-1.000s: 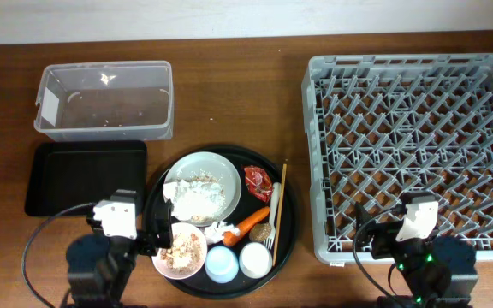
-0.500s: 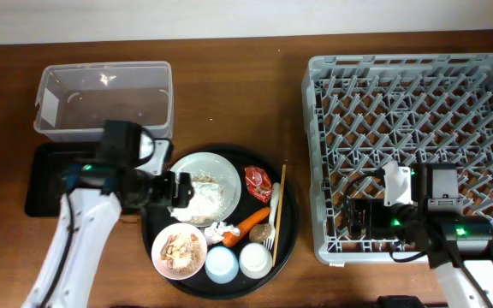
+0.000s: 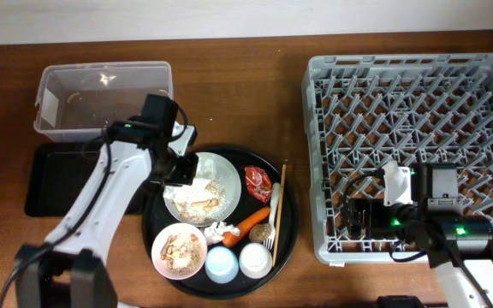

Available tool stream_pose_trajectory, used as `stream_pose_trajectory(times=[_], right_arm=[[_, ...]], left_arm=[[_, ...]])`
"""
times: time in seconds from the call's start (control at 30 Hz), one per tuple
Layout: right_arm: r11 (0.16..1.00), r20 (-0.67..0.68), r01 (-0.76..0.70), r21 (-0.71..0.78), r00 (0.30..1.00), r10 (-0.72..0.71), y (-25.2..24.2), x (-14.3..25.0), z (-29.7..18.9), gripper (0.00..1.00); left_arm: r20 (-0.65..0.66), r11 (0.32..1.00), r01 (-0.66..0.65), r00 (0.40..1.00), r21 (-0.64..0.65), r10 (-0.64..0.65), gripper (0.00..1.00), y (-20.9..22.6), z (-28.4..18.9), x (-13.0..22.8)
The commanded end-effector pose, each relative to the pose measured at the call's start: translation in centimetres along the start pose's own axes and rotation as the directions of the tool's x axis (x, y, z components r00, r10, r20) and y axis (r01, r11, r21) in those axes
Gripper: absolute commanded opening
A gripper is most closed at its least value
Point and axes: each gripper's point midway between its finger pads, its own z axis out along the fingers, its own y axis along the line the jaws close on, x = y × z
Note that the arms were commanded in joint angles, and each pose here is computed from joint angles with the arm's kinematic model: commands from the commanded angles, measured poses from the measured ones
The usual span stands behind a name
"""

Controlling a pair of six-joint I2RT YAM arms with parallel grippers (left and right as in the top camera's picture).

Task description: Sort waste into correct bins and load items into the dishwasher rack

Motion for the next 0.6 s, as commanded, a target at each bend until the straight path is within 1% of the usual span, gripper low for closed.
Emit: stream_pose_trajectory(times=[0.0, 0.03, 0.07, 0.1, 0.13, 0.17, 0.2, 0.23, 0.27, 0.33, 0.4, 0.43, 0.47, 0.5, 0.53, 0.57], right_arm=[[1.000, 0.026, 0.008, -0.012, 1.000, -0.007, 0.3, -0.7, -0.6, 0.98], [1.000, 0.026, 0.008, -0.012, 1.000, -0.007, 0.3, -0.7, -0.6, 0.98], [1.000, 0.026, 0.008, -0.012, 1.000, -0.007, 0.3, -0.7, -0.6, 0.98], [1.000, 0.026, 0.008, -0.012, 1.000, -0.007, 0.3, -0.7, -0.6, 0.98], [1.000, 0.026, 0.008, -0.012, 1.000, -0.007, 0.4, -0.7, -0.6, 0.98], [1.000, 0.026, 0.008, -0.012, 1.000, -0.007, 0.4, -0.7, -0.6, 0.99], [1.000, 0.026, 0.008, -0.012, 1.000, -0.007, 0.4, -0.7, -0.6, 0.98], [1.000, 0.026, 0.007, -0.012, 1.000, -0.007, 0.4, -0.7, -0.6, 0.98], [1.000, 0.025, 0.007, -0.012, 1.000, -0.007, 0.4, -0.7, -0.6, 0.99], [1.000, 0.019, 0.005, -0.012, 1.000, -0.005, 0.3, -0.5, -0.6, 0.98], [1.000, 0.009, 0.002, -0.011, 1.000, -0.002, 0.3, -0.3, -0.6, 0.98], [1.000, 0.009, 0.002, -0.011, 1.000, -0.002, 0.3, -0.3, -0.6, 0.98], [1.000, 0.008, 0.002, -0.011, 1.000, -0.002, 0.3, -0.3, -0.6, 0.99], [1.000, 0.007, 0.001, -0.012, 1.000, -0.001, 0.3, -0.2, -0.6, 0.98], [1.000, 0.007, 0.002, -0.011, 1.000, -0.002, 0.3, -0.2, -0.6, 0.98], [1.000, 0.008, 0.002, -0.011, 1.000, -0.002, 0.3, -0.3, -0.6, 0.98]], left_arm=[[0.141, 0.999, -0.026, 0.990, -0.042, 0.031, 0.00, -0.1, -4.0, -1.4], [0.209, 0.990, -0.003, 0.977, -0.142, 0.033, 0.00, 1.8, -5.3, -2.9], [0.287, 0.979, 0.029, 0.958, -0.202, 0.031, 0.01, 3.1, -6.9, -4.9], [0.396, 0.968, 0.082, 0.918, -0.239, 0.020, 0.00, 4.9, -8.9, -7.4], [0.523, 0.956, 0.142, 0.852, -0.258, 0.014, 0.00, 6.7, -10.8, -10.3], [0.633, 0.946, 0.202, 0.774, -0.253, 0.004, 0.01, 9.0, -12.4, -13.2], [0.675, 0.938, 0.238, 0.738, -0.252, -0.006, 0.00, 10.8, -12.3, -14.8], [0.680, 0.934, 0.254, 0.733, -0.252, -0.016, 0.00, 12.2, -10.8, -16.1], [0.664, 0.931, 0.261, 0.747, -0.254, -0.028, 0.00, 13.4, -8.0, -17.2], [0.637, 0.931, 0.259, 0.770, -0.257, -0.038, 0.00, 14.5, -3.9, -18.2], [0.620, 0.931, 0.258, 0.783, -0.258, -0.045, 0.01, 15.0, -1.5, -18.6], [0.622, 0.931, 0.258, 0.782, -0.259, -0.044, 0.25, 15.1, -1.4, -18.8], [0.630, 0.931, 0.251, 0.776, -0.265, -0.030, 0.70, 15.0, -1.8, -19.0], [0.636, 0.932, 0.244, 0.771, -0.269, -0.018, 0.99, 14.9, -2.7, -19.3], [0.645, 0.933, 0.242, 0.764, -0.267, -0.014, 0.99, 14.4, -4.2, -19.3], [0.646, 0.944, 0.208, 0.764, -0.254, 0.005, 0.99, 12.0, -6.8, -18.6]])
